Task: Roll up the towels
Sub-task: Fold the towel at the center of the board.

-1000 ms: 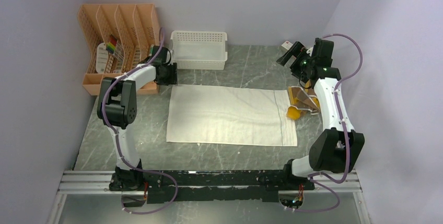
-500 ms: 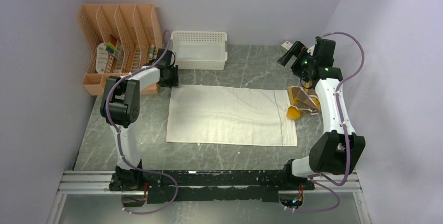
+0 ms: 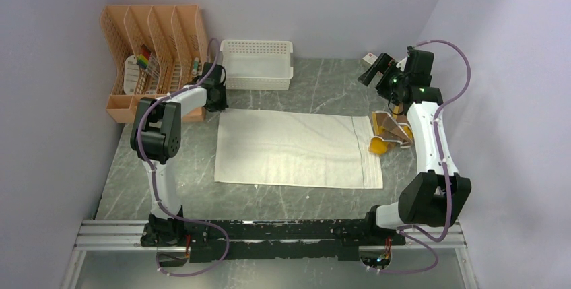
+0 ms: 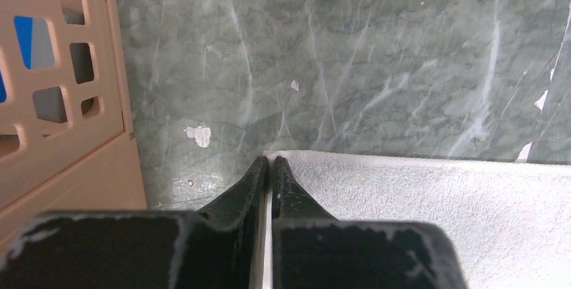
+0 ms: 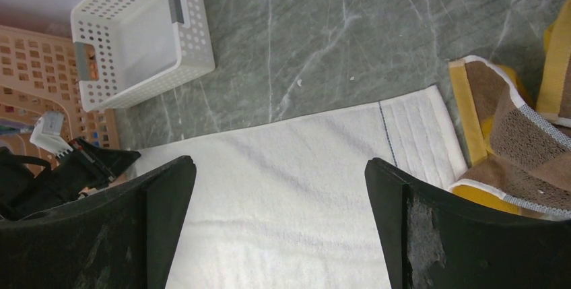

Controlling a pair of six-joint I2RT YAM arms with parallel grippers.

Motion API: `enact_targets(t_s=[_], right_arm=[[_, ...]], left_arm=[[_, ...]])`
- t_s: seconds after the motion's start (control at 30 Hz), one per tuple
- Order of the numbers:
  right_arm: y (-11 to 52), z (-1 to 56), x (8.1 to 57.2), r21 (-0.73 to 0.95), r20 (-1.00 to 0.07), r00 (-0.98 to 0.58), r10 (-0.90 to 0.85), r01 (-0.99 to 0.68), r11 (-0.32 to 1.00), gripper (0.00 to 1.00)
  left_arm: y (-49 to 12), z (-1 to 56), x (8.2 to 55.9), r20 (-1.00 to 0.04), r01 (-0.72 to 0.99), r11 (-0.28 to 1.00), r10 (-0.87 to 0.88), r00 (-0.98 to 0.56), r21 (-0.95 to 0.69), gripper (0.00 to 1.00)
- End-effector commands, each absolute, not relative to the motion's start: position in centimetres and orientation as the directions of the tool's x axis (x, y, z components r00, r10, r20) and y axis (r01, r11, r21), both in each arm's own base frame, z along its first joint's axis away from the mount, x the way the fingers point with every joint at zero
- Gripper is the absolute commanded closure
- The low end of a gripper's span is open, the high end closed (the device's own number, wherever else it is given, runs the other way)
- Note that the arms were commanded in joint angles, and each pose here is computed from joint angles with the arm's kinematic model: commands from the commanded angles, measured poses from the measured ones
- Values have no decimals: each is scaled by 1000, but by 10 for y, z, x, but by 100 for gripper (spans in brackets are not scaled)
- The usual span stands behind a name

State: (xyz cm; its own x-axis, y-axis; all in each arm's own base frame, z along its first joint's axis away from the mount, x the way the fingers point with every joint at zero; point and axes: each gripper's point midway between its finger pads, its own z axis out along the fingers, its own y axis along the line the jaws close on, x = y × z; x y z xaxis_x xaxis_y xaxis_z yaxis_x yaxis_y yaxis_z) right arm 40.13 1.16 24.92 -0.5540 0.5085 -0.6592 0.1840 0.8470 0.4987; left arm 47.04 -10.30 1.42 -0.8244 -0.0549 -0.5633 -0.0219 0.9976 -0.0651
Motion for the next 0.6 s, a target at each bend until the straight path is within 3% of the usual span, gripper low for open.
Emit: enact_targets(t_s=[0.0, 0.17, 0.3, 0.57], right_arm=[[5, 264, 399, 478, -695, -526, 490, 171, 861, 0], [2, 252, 404, 487, -685, -518, 513, 199, 851, 0], [-16, 216, 411, 444, -668, -508, 545, 315, 838, 0], [-12, 126, 436, 183, -676, -614, 407, 395, 900, 3]], left_arm=[[-100, -29, 453, -487, -31, 999, -41, -873, -29, 92], [-100, -8, 458, -516, -2, 1000, -13, -856, -21, 93], [-95, 25, 471, -567, 32, 999, 34, -823, 14, 93], [-64, 34, 483, -579, 11, 999, 28, -815, 32, 93]])
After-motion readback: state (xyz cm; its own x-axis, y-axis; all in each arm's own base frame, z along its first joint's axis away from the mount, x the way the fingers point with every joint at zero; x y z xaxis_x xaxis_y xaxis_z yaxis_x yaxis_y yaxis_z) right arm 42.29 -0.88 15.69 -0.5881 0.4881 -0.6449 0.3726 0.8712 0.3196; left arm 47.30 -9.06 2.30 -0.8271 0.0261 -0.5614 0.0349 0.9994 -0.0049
